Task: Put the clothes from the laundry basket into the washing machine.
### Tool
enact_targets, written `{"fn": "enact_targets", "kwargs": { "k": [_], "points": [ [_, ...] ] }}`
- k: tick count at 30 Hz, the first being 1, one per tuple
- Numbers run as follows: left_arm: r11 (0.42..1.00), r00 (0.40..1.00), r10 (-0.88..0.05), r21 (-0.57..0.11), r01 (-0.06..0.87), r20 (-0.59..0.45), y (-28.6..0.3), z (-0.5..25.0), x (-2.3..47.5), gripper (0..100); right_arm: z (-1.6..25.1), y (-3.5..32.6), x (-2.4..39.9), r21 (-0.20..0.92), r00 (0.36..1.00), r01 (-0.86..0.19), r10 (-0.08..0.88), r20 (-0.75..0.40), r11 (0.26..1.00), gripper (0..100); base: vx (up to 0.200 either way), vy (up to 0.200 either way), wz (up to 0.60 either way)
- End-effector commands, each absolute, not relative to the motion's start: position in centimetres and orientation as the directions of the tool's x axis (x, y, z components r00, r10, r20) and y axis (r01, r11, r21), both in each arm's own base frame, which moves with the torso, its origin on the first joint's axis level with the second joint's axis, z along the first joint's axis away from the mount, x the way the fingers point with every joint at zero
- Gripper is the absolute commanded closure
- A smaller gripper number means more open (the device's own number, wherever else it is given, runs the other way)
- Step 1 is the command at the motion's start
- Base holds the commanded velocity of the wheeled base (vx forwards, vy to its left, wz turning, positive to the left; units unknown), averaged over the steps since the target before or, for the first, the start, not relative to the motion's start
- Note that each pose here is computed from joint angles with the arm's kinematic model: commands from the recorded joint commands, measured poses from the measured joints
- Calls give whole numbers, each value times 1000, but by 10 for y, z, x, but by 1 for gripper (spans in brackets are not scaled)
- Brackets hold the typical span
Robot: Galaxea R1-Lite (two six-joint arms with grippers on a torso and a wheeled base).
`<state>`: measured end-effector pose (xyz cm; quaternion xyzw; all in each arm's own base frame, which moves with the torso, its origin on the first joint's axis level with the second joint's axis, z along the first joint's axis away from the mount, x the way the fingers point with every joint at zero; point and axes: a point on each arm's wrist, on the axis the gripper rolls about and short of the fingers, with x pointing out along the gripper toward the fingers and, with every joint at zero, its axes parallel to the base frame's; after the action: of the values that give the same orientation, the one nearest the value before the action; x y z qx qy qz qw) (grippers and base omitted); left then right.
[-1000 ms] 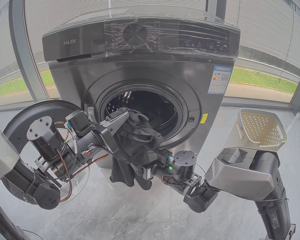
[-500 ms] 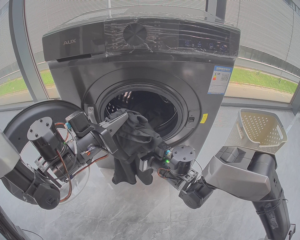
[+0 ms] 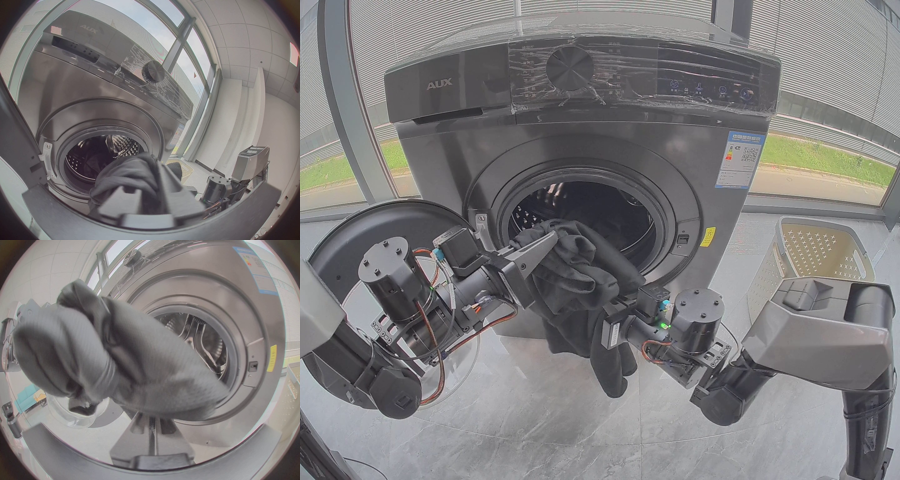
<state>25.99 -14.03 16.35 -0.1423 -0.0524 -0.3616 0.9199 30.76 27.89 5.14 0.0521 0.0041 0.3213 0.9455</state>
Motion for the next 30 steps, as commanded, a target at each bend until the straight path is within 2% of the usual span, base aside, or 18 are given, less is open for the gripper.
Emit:
{"fn": "enact_targets", "kwargs": {
  "k": [1,9,30],
  "points": [
    [693,735,-650,-244,678,195,-139,162,261,0,76,258,287,105,802,-595,597,20,797,100,0,0,0],
    [747,792,-586,-262,611,173,-121,155,277,0,83,248,292,118,834,-551,551,27,826,100,0,0,0],
    [761,804,-577,-266,592,141,-119,145,283,0,99,250,294,133,830,-558,550,90,819,100,0,0,0]
  ]
}}
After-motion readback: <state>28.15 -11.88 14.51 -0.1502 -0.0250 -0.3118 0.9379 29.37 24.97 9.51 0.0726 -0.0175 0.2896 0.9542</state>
